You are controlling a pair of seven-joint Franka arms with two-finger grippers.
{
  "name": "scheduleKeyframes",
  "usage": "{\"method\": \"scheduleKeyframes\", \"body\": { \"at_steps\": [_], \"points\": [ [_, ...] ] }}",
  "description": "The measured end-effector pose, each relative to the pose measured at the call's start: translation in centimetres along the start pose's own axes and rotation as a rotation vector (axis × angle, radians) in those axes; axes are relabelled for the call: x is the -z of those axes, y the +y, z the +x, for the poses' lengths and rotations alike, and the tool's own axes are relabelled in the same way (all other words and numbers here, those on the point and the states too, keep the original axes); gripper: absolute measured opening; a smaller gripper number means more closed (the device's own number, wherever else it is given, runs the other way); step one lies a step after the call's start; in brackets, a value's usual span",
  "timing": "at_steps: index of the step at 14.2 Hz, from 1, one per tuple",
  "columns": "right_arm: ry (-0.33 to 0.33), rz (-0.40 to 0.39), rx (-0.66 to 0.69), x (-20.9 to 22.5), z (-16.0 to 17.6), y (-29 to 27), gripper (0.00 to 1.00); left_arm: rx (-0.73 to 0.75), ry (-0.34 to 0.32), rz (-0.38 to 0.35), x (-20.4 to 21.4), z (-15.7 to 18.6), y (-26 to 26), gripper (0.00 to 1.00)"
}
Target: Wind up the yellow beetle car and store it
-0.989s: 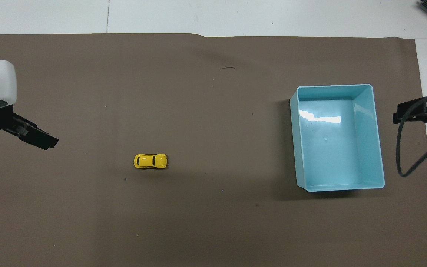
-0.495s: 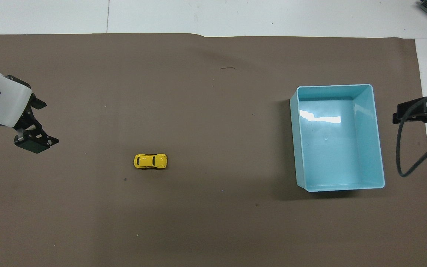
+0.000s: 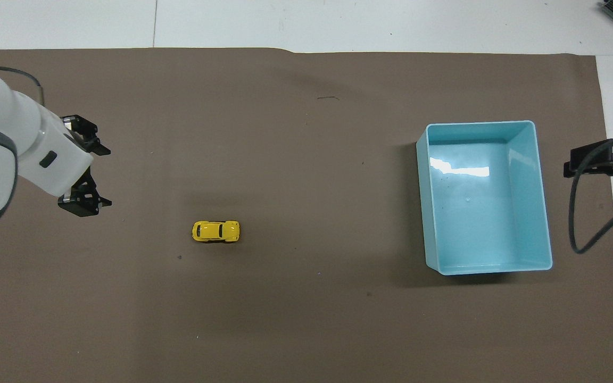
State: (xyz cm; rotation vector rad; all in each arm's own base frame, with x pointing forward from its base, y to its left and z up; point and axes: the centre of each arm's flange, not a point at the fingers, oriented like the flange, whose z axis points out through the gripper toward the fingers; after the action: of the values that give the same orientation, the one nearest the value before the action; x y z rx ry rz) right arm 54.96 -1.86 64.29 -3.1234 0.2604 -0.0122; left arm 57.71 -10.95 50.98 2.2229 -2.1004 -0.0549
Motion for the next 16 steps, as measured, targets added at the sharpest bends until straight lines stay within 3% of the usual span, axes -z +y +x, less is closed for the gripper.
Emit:
{"method": "scheduleKeyframes", "body": {
  "at_steps": [10,16],
  "points": [
    [0.000,0.000,0.000,0.0,0.0,0.0,1.00,-0.141,-0.003,0.053,-12.2,8.2,3.4,1.00],
    [0.000,0.000,0.000,0.0,0.0,0.0,1.00,-0.114,0.006,0.096,-18.0,9.2,5.9,1.00]
  ]
}}
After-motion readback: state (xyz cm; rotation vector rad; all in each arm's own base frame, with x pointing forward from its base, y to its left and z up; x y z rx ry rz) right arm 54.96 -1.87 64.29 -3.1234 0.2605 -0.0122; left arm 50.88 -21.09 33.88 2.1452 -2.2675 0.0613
